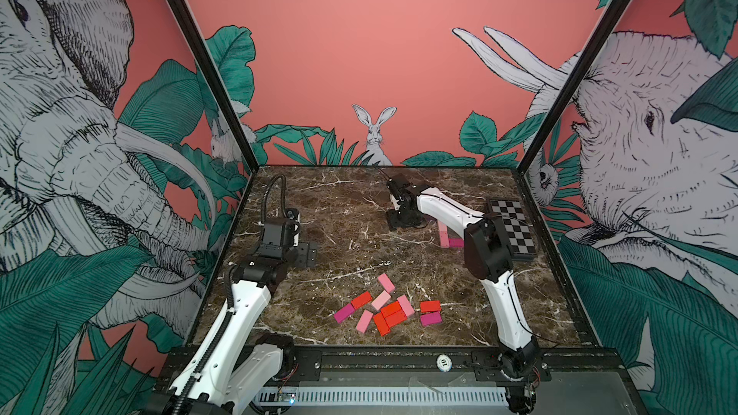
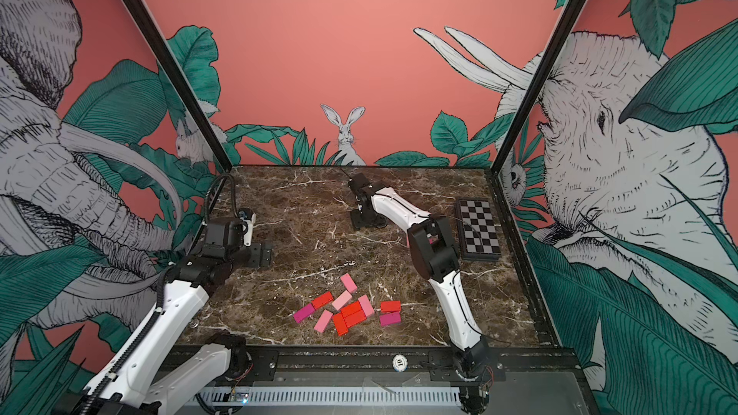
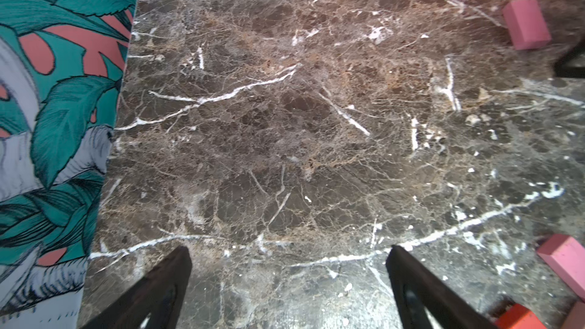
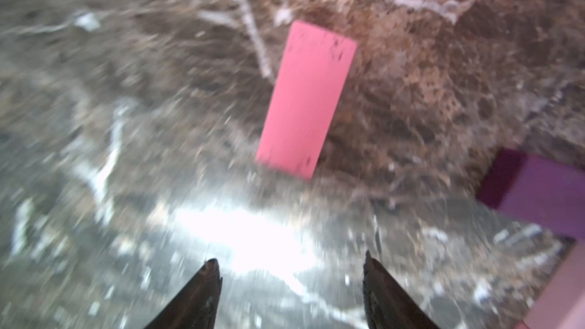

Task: Assemble the letter t with building blocks
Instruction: Place the building block at the center of the board, then pick up the building block from the center of the board.

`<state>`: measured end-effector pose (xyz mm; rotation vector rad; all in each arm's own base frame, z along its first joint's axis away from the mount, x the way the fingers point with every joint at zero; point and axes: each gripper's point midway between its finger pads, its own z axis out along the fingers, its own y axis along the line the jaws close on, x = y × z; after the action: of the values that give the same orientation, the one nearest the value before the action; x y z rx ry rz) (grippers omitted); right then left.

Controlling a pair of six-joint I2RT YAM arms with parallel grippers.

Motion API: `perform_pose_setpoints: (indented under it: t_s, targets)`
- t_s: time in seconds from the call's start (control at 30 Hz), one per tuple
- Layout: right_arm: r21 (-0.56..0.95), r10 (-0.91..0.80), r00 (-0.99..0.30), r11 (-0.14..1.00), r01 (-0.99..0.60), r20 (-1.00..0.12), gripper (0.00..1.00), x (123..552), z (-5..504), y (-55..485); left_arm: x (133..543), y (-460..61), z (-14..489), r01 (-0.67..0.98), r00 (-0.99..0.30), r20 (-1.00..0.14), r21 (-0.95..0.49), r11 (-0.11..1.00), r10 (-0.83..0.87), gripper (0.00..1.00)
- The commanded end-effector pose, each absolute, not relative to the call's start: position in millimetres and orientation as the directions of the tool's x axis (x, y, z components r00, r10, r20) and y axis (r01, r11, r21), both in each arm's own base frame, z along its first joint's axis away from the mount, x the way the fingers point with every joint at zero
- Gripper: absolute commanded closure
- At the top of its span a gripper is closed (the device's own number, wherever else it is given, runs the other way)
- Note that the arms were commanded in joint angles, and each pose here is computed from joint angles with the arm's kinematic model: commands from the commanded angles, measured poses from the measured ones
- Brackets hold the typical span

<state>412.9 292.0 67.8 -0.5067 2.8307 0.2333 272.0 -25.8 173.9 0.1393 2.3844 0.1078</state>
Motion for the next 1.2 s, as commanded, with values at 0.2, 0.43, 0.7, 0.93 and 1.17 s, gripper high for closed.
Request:
perform_pose_setpoints:
  t_s: [0.2, 0.43, 0.7, 0.93, 1.17]
  targets:
    - [0.194, -0.557, -0.774, 0.759, -0.621, -0.302, 0.36, 328, 105, 302, 265, -14, 170, 0.025, -0.742, -0.659, 0.155, 0.988, 0.122, 0.01]
    - [0.207, -0.611, -0.754, 0.726, -0.655, -0.242, 0.39, 268, 92, 306, 267, -14, 169, 0.027, -0.747, -0.653, 0.161, 0.987, 0.127, 0.01]
    - [0.197, -0.59, -0.779, 0.755, -0.625, -0.211, 0.5, 239, 61, 320, 266, -15, 170, 0.028, -0.742, -0.658, 0.157, 0.987, 0.126, 0.01]
    - [0.172, -0.58, -0.787, 0.77, -0.614, -0.211, 0.5, 233, 49, 329, 267, -15, 170, 0.031, -0.743, -0.658, 0.154, 0.988, 0.126, 0.01]
    - [0.131, -0.586, -0.787, 0.78, -0.612, -0.194, 0.48, 234, 39, 333, 266, -15, 171, 0.029, -0.741, -0.66, 0.153, 0.988, 0.124, 0.01]
